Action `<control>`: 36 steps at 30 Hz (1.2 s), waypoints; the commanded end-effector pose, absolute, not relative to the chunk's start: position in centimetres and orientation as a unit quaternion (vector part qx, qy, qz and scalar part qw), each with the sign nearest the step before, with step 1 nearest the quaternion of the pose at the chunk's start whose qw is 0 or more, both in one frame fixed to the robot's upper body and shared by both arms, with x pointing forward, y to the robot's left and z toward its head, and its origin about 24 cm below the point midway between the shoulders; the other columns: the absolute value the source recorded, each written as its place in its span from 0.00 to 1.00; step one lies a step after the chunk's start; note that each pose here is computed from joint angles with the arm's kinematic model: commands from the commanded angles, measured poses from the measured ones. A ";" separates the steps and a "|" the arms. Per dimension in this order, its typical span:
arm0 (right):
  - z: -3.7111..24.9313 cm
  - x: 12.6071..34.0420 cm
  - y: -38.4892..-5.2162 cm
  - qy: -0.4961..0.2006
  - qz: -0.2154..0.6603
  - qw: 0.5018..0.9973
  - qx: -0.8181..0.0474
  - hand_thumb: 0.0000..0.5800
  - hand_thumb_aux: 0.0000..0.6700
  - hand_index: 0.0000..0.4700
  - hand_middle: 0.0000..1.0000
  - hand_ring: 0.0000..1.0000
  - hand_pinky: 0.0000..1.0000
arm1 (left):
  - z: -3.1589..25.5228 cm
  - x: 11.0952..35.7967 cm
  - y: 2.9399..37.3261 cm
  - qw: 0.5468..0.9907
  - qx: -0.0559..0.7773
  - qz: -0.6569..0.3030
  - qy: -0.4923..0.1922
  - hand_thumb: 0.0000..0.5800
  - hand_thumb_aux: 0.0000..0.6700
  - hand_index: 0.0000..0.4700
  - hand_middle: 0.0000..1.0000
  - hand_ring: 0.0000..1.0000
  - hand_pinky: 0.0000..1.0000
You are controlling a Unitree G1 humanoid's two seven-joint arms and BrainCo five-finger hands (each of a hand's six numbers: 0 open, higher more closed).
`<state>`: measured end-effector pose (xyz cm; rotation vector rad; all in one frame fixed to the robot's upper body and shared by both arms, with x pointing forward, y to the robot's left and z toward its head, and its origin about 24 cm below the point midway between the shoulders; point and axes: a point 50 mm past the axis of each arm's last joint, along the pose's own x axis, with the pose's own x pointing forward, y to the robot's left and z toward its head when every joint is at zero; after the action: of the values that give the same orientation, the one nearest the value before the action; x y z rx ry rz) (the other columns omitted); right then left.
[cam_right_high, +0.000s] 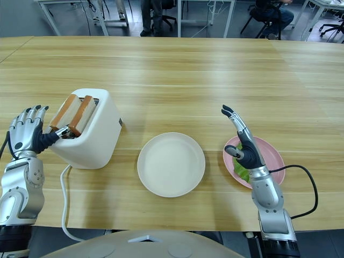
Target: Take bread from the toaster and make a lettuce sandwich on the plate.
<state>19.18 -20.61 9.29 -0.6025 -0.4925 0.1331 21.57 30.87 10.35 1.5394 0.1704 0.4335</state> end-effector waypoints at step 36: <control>6.4 20.3 -29.9 -0.056 0.085 0.561 -0.821 0.00 0.00 0.00 0.00 0.00 0.00 | 18.1 19.8 29.7 0.793 0.445 0.339 -0.243 1.00 1.00 0.98 1.00 1.00 1.00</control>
<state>20.41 -29.74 6.99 -1.9085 -0.1676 0.1634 20.31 29.64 17.46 0.9733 -0.4856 0.7024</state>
